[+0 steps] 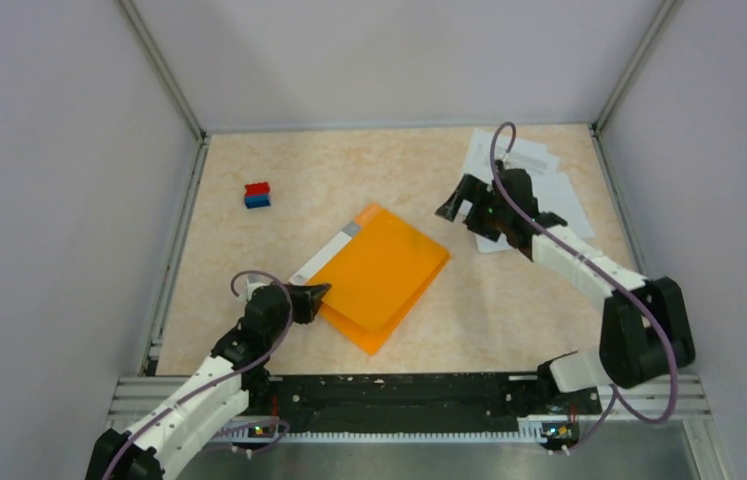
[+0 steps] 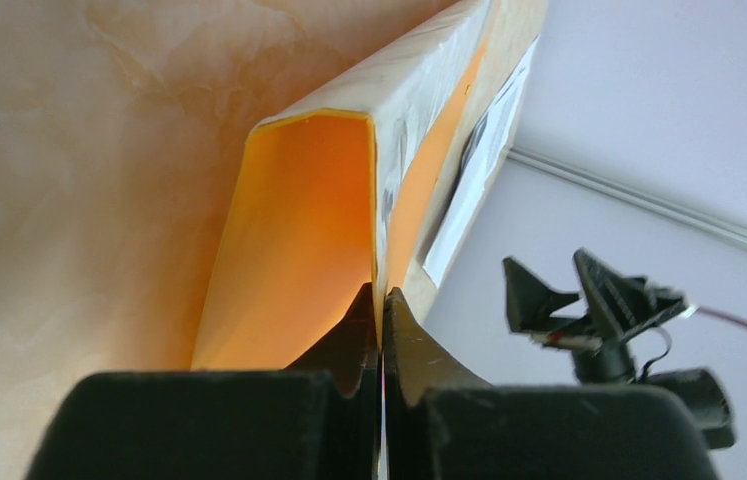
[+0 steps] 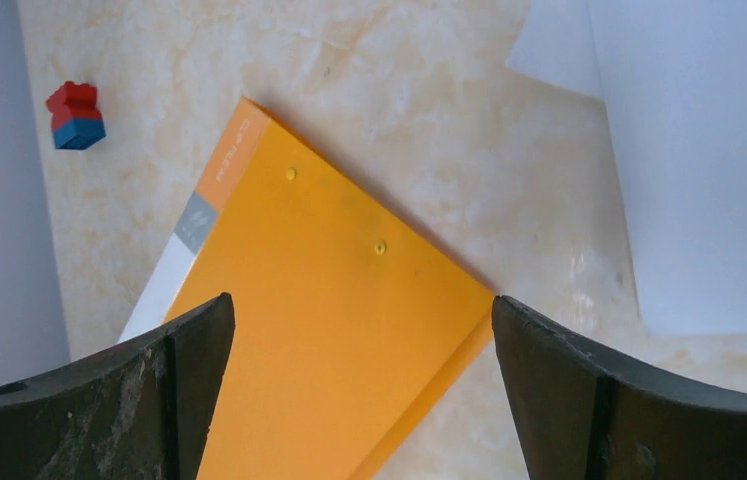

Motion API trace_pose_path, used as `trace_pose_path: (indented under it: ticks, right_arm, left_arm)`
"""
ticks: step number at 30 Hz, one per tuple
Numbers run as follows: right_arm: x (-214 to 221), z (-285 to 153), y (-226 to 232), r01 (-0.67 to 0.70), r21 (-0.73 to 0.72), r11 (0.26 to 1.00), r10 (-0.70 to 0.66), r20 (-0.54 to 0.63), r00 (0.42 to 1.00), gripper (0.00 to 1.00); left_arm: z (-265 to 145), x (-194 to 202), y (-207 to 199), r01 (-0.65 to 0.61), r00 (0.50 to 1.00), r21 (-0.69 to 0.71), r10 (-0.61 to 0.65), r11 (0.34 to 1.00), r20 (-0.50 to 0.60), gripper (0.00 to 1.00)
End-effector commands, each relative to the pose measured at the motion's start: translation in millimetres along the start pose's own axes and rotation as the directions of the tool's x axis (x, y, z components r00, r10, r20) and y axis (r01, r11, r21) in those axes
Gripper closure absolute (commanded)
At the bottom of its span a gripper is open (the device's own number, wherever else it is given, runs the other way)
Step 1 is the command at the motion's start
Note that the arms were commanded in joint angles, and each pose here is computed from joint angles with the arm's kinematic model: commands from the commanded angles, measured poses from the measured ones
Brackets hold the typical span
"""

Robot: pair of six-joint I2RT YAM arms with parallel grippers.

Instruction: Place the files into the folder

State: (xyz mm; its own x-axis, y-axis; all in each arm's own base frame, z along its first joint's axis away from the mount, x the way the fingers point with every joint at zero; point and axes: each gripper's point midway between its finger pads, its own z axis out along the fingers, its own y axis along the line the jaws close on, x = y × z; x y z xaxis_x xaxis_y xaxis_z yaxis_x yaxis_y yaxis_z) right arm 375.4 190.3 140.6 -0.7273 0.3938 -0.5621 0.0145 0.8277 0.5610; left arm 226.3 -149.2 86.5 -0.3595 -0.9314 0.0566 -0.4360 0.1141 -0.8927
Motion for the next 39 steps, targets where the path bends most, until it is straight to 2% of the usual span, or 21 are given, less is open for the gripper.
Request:
trace_pose_path:
  ticks: [1,5,11,17,26,29,32,33,34,36,37,39]
  right_arm:
    - [58,-25,-9,-0.137,-0.056,0.989,0.132,-0.082,0.988,0.01]
    - [93,-38,-4,-0.236,-0.153,0.960,0.218,-0.125,0.968,0.01]
    - [112,-38,27,-0.281,-0.242,0.929,0.251,-0.149,0.957,0.03]
    - [125,-26,30,-0.377,-0.252,0.891,0.343,-0.170,0.924,0.14]
    - [126,-11,28,-0.430,-0.248,0.868,0.404,-0.150,0.902,0.31]
    - [123,-4,32,-0.435,-0.255,0.864,0.412,-0.139,0.900,0.48]
    - [123,5,34,-0.448,-0.246,0.860,0.427,-0.136,0.894,0.74]
    - [122,7,34,-0.451,-0.243,0.859,0.430,-0.136,0.892,0.87]
    - [123,9,33,-0.452,-0.235,0.860,0.431,-0.137,0.892,0.98]
    - [122,11,31,-0.440,-0.210,0.873,0.420,-0.133,0.897,1.00]
    - [121,11,31,-0.433,-0.199,0.879,0.415,-0.129,0.901,1.00]
    - [117,8,32,-0.413,-0.186,0.892,0.396,-0.121,0.910,1.00]
  left_arm:
    - [-3,5,-22,0.087,0.996,0.089,-0.085,0.992,-0.031,1.00]
    - [-7,8,-36,0.102,0.994,0.129,-0.097,0.986,-0.049,1.00]
    - [-9,12,-41,0.100,0.994,0.137,-0.092,0.986,-0.066,1.00]
    - [-10,13,-42,0.108,0.992,0.145,-0.098,0.983,-0.075,1.00]
    - [-12,19,-44,0.082,0.993,0.137,-0.069,0.987,-0.096,1.00]
    - [-12,23,-39,0.033,0.994,0.083,-0.024,0.996,-0.104,1.00]
    - [-16,33,-25,-0.035,0.987,-0.003,0.034,0.999,-0.159,1.00]
    - [-18,36,-21,-0.063,0.983,-0.022,0.059,0.998,-0.174,0.93]
    - [-19,38,-17,-0.095,0.978,-0.049,0.084,0.994,-0.190,0.77]
    - [-25,40,-9,-0.176,0.964,-0.097,0.152,0.980,-0.220,0.31]
    - [-29,42,-4,-0.220,0.953,-0.122,0.187,0.968,-0.240,0.17]
    - [-39,42,3,-0.313,0.925,-0.164,0.262,0.935,-0.274,0.07]
